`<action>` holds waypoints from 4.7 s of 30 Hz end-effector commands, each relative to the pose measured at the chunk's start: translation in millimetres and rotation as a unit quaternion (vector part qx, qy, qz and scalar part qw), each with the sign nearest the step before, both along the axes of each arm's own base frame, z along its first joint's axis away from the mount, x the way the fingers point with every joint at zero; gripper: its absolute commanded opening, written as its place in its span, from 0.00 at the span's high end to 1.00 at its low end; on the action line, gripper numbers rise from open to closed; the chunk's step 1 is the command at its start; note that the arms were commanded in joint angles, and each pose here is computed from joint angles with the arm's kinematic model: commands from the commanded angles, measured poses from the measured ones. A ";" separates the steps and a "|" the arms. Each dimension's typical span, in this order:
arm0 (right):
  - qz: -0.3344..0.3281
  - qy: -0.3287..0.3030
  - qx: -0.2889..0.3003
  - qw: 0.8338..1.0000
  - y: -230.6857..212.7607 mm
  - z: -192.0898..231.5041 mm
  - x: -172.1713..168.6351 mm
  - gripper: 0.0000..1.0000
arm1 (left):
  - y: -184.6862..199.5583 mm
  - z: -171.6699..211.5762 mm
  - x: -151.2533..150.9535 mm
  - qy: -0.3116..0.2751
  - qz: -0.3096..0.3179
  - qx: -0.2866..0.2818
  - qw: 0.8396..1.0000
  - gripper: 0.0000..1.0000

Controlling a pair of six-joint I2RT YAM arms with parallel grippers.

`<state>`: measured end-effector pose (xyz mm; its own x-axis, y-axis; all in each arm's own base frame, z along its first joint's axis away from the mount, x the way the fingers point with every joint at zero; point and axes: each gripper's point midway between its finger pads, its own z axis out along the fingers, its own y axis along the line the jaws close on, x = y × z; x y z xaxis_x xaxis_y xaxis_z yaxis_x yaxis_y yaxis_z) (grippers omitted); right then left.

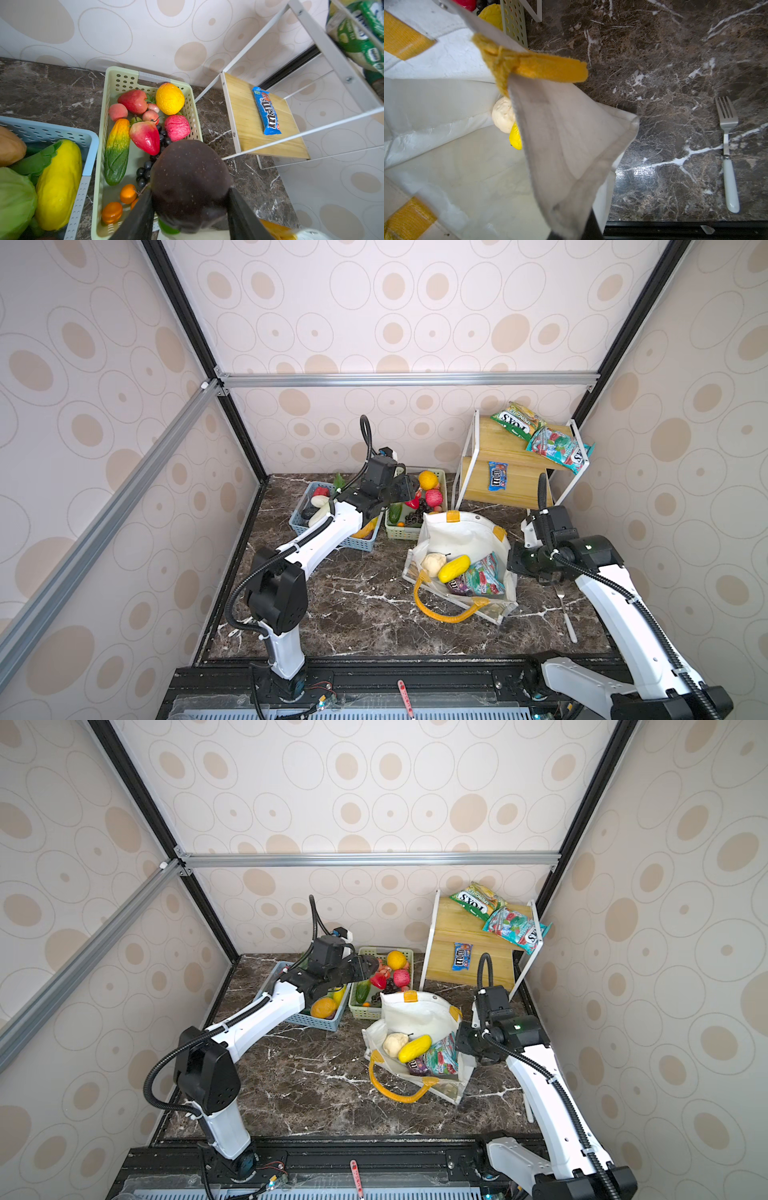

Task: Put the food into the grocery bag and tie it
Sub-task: 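Lift the brown plum and carry it over the tote with the left gripper, then lower the brown plum into the tote beside the melon with the left gripper, then open the left gripper and move it back over the baskets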

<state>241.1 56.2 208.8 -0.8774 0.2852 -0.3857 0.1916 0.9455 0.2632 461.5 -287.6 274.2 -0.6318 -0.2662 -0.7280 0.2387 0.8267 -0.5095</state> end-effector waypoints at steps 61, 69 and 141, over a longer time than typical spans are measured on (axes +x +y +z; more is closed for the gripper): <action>-0.032 -0.020 0.001 0.999 -6.2 -0.2 1.2 0.91 | -165.1 -46.7 -178.6 0.027 -0.258 0.083 0.962 0.44; -0.035 -0.020 0.003 0.999 -6.0 -2.0 0.4 0.91 | -168.9 -85.8 -175.3 0.047 -0.257 0.118 0.958 0.44; -0.045 -0.025 0.010 0.999 -6.9 -8.0 -6.1 0.91 | -166.7 -22.7 -144.0 -0.003 -0.233 0.156 0.960 0.24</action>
